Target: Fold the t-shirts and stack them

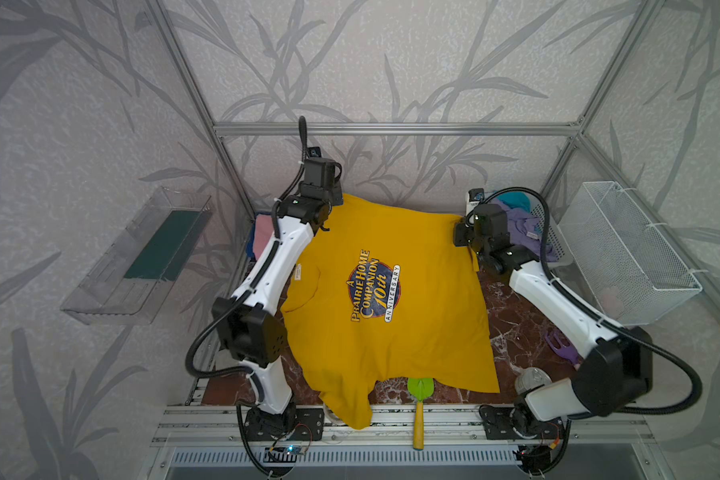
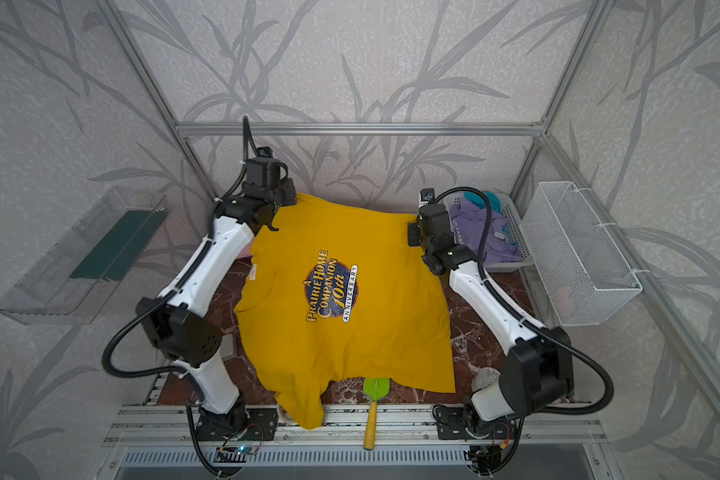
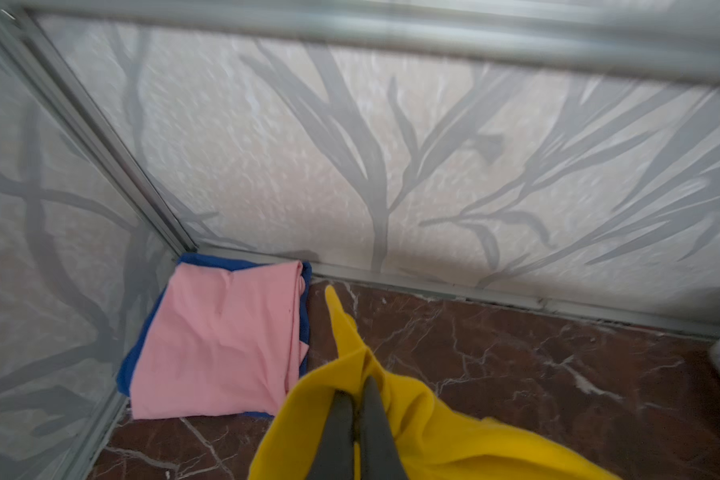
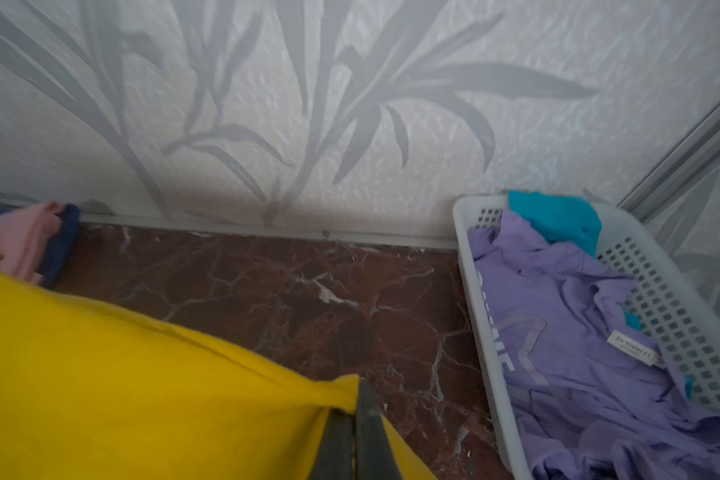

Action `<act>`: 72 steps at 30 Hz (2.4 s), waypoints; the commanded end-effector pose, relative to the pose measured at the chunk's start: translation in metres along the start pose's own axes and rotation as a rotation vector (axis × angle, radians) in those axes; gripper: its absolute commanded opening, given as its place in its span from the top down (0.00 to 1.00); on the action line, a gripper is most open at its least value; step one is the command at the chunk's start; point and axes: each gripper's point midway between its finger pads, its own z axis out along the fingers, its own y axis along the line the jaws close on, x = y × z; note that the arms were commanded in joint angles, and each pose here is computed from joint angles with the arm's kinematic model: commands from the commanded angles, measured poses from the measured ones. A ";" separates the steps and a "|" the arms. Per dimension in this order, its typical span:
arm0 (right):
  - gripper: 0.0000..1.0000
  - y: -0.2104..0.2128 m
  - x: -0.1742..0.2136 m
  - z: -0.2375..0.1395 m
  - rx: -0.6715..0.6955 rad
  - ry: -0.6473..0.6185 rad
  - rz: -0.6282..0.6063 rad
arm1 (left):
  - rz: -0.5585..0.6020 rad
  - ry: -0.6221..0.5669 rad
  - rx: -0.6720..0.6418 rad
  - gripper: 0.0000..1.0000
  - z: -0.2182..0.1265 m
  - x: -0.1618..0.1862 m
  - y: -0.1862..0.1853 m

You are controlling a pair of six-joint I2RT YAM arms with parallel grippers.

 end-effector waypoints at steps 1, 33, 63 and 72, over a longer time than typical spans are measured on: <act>1.00 0.001 -0.009 0.045 0.019 0.005 0.020 | -0.022 -0.005 0.007 1.00 0.041 -0.006 -0.008; 0.42 0.058 0.152 -0.002 -0.077 0.421 -0.135 | -0.193 0.460 0.035 0.30 0.035 0.193 0.009; 0.41 0.026 0.256 -0.052 -0.025 0.734 -0.138 | -0.171 0.803 -0.220 0.75 -0.062 0.386 0.095; 0.41 0.043 0.226 -0.051 -0.090 0.687 -0.098 | -0.161 0.738 -0.209 0.70 -0.072 0.353 0.096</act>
